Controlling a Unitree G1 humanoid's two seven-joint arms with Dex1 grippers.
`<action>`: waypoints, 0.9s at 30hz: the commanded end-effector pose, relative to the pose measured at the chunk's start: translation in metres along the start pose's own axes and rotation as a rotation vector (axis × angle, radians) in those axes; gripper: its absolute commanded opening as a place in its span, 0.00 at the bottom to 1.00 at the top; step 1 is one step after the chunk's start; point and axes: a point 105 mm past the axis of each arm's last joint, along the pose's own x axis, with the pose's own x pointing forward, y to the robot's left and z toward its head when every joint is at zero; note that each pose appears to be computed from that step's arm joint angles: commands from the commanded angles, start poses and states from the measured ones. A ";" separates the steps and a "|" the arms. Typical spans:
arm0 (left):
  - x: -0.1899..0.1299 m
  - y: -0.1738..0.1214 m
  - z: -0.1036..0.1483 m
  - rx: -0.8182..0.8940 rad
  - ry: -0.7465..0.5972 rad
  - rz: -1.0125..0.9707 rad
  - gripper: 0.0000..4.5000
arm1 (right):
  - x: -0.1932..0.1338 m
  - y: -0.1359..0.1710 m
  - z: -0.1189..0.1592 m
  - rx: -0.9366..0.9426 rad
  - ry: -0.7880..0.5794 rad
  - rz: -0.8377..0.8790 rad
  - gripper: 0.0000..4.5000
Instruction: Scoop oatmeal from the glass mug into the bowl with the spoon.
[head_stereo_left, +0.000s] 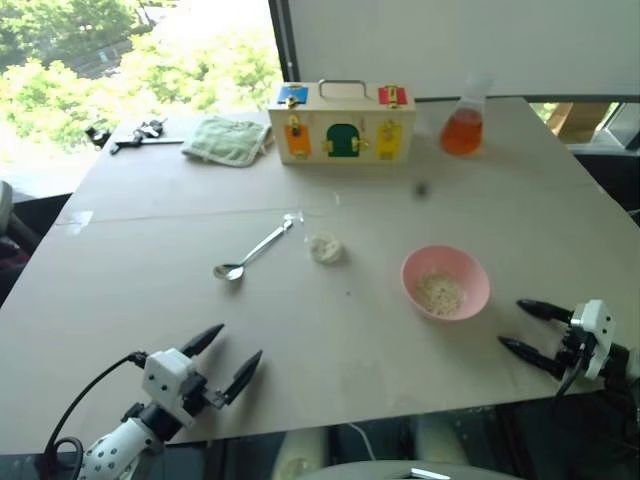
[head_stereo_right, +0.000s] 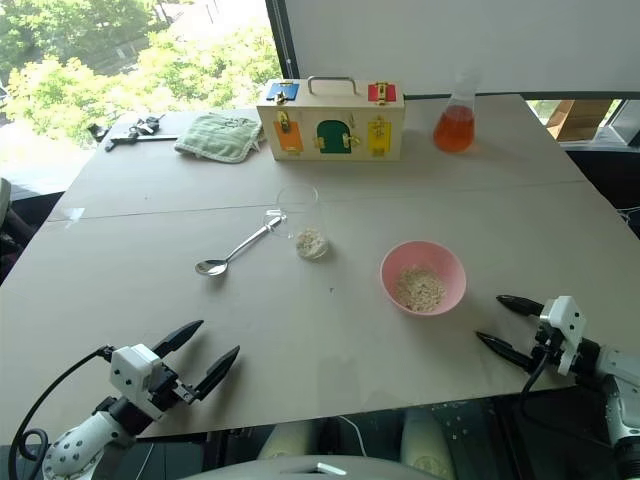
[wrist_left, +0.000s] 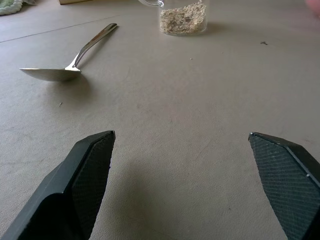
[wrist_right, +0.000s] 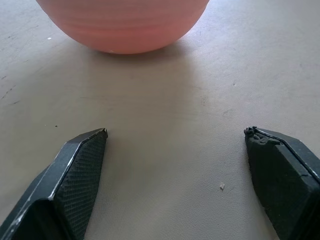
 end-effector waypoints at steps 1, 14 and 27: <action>0.003 -0.019 -0.024 -0.051 0.074 -0.055 1.00 | -0.006 0.001 -0.018 0.048 0.071 -0.020 0.99; 0.008 -0.022 -0.025 -0.042 0.046 -0.092 1.00 | -0.008 -0.003 -0.020 0.029 0.087 -0.029 0.99; 0.009 -0.020 -0.021 -0.059 0.028 -0.111 1.00 | -0.010 0.001 -0.015 -0.008 0.092 -0.003 0.99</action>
